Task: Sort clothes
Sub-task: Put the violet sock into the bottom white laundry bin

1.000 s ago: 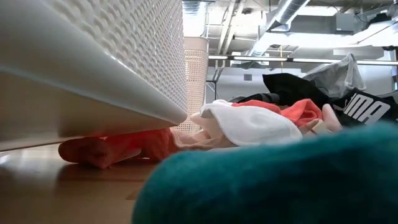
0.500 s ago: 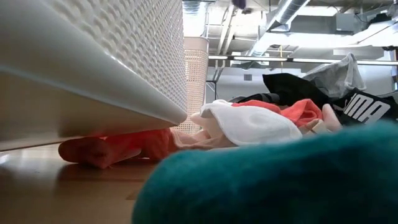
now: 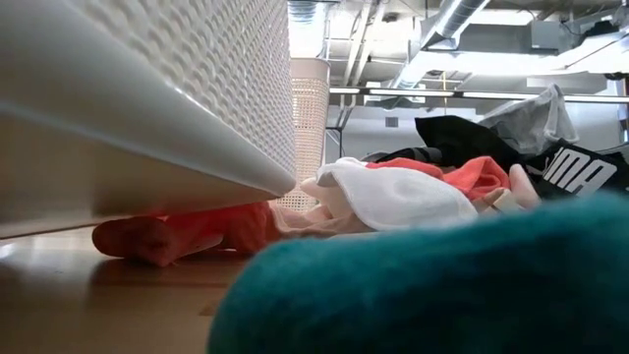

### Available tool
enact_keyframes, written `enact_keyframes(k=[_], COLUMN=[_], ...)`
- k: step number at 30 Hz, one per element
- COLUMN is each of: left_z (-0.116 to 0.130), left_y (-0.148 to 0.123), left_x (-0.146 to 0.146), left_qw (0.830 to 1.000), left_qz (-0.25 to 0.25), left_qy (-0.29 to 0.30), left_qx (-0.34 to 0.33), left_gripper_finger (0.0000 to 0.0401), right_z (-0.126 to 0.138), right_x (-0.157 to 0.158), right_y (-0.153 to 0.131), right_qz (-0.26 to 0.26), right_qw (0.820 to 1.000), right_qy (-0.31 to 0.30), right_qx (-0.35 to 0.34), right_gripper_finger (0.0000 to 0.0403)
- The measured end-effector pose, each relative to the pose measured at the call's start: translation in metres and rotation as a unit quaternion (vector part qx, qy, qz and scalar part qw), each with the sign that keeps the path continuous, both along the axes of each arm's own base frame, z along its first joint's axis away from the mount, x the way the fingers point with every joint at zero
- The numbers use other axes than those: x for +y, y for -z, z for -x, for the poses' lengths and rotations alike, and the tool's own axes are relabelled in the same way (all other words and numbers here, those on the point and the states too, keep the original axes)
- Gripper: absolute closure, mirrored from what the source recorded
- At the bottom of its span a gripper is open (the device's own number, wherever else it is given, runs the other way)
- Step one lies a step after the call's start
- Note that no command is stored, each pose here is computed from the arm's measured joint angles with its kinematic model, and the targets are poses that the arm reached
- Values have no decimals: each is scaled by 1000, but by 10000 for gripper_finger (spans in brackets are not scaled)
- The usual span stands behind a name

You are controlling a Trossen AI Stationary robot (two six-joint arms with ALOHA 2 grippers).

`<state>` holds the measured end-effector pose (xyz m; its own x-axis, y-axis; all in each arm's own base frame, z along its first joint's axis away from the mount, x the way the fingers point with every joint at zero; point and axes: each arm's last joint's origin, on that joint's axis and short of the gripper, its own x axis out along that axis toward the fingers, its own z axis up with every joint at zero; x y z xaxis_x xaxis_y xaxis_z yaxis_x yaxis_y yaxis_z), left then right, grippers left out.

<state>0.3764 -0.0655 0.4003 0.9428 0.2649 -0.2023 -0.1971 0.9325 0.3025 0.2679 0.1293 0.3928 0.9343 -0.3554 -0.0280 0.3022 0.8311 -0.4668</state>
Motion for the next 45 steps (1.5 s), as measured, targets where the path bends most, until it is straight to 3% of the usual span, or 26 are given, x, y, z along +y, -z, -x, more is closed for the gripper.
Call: enact_keyframes(k=[4, 15, 23, 29, 37, 45], left_z=[1, 6, 30, 66, 120, 149], left_y=[0, 7, -10, -30, -34, -26], left_x=[-2, -16, -24, -27, -31, -56], left_qw=[1000, 994, 990, 990, 989, 979], left_qz=[-18, -89, -124, -125, -71, -1], left_qy=[-4, 12, -12, -30, -14, 74], left_qx=[6, 57, 61, 65, 129, 189], left_gripper_finger=[182, 387, 397, 399, 400, 400], right_z=[1, 2, 3, 5, 12, 15], right_x=[4, 5, 4, 8, 17, 19], right_y=[0, 3, 10, 12, 14, 23], right_qz=[8, 15, -4, -5, 5, -15], right_qw=[1000, 1000, 999, 999, 998, 997], right_qy=[-7, -9, -6, -11, -15, -12], right_qx=[2, 16, 36, 45, 56, 80], right_gripper_finger=[403, 402, 352, 294, 222, 208])
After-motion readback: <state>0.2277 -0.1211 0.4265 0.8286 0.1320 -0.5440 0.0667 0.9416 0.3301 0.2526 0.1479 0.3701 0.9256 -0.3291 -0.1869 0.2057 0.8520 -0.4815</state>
